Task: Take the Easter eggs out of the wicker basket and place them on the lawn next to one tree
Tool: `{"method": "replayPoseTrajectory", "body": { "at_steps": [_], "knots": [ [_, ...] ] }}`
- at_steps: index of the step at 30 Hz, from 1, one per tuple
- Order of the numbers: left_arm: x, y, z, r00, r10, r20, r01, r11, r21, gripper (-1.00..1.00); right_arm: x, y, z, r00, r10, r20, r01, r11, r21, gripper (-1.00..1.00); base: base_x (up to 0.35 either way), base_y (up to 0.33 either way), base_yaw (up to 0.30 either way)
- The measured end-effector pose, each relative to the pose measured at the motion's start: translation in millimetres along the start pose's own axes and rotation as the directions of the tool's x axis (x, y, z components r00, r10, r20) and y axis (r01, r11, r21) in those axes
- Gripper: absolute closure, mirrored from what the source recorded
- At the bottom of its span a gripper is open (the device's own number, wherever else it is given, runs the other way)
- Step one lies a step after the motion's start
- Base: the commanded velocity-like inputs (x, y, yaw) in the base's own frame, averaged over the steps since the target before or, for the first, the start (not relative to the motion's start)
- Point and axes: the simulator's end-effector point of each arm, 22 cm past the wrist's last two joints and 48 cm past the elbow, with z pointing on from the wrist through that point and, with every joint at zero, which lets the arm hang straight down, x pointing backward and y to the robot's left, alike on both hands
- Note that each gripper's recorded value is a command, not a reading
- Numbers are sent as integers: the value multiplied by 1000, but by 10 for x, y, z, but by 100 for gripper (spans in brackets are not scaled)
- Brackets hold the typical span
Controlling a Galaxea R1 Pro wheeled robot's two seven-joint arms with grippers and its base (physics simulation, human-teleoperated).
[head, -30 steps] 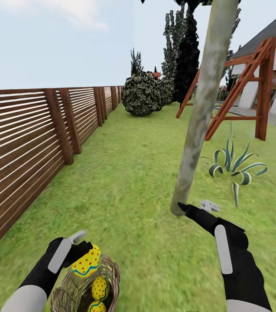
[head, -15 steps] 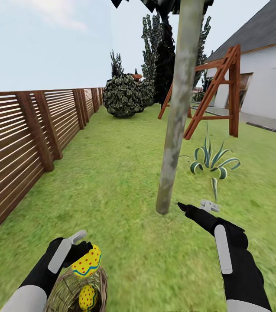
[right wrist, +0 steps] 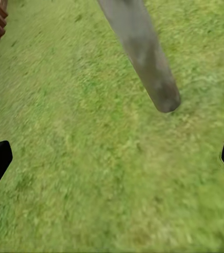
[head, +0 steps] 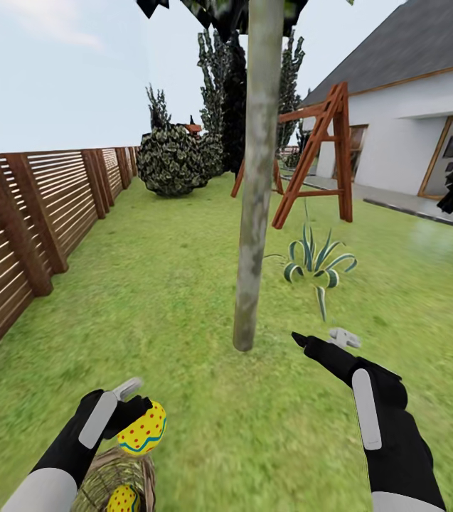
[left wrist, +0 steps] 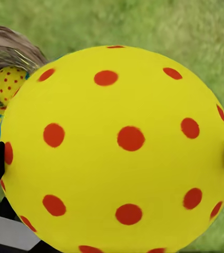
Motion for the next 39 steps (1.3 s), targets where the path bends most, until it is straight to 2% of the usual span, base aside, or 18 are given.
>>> {"method": "replayPoseTrajectory", "body": {
  "at_steps": [39],
  "knots": [
    [-108, -68, -140, 999, -1, 39, 0, 1000, 15, 100, -121, 76, -108, 1000, -3, 22, 3, 1000, -10, -100, 0, 0, -274]
  ]
}}
